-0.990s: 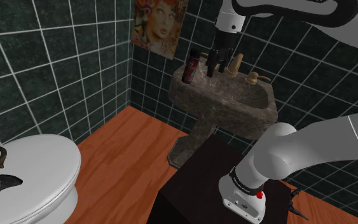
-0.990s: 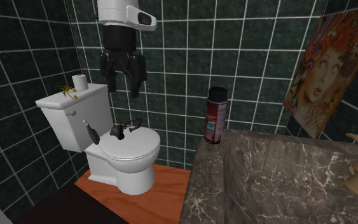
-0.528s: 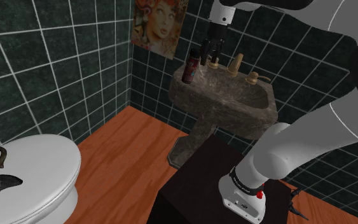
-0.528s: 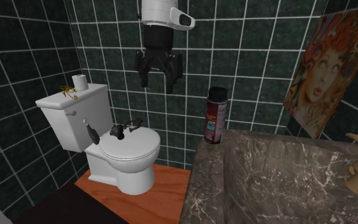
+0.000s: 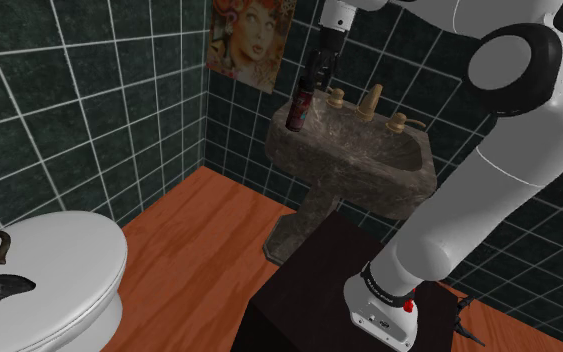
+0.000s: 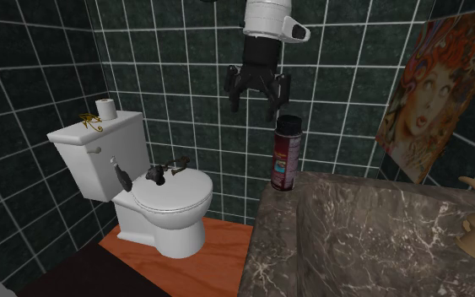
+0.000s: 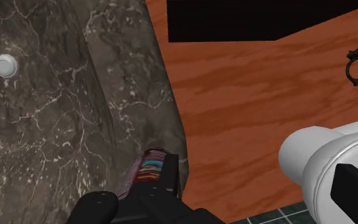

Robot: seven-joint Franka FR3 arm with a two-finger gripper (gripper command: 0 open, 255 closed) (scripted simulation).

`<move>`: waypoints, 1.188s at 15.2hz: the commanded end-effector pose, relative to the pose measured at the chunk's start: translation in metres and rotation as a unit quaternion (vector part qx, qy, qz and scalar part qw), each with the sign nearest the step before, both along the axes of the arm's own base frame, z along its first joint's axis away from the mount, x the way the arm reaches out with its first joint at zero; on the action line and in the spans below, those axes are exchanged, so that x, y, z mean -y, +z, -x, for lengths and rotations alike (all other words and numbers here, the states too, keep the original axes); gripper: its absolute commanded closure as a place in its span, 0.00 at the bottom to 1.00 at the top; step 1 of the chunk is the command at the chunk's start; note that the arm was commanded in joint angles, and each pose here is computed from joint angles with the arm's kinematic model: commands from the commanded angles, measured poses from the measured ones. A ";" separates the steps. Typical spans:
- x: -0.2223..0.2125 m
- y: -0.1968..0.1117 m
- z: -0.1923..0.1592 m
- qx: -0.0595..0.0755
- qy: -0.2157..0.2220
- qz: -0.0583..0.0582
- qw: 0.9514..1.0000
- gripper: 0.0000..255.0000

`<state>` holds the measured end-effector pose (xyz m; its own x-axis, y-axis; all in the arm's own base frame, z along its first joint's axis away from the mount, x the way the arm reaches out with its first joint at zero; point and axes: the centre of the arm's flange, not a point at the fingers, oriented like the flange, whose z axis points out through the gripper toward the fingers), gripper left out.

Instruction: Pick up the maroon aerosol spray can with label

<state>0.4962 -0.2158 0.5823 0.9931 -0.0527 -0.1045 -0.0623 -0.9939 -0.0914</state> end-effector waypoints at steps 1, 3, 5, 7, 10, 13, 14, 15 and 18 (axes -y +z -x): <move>0.018 -0.002 -0.022 0.002 0.002 -0.006 1.000 0.00; 0.037 -0.004 -0.042 0.004 0.002 -0.013 1.000 0.00; 0.056 -0.005 -0.061 0.007 0.003 -0.020 1.000 0.00; 0.074 -0.006 -0.081 0.009 0.003 -0.027 1.000 0.00; 0.084 -0.012 -0.092 0.010 0.004 -0.030 0.999 0.00; 0.084 -0.028 -0.092 0.010 0.004 -0.030 0.999 0.00; 0.084 -0.033 -0.092 0.010 0.004 -0.030 0.999 0.00; 0.084 -0.039 -0.092 0.010 0.004 -0.030 0.999 0.00; 0.084 -0.047 -0.092 0.010 0.004 -0.030 0.999 0.00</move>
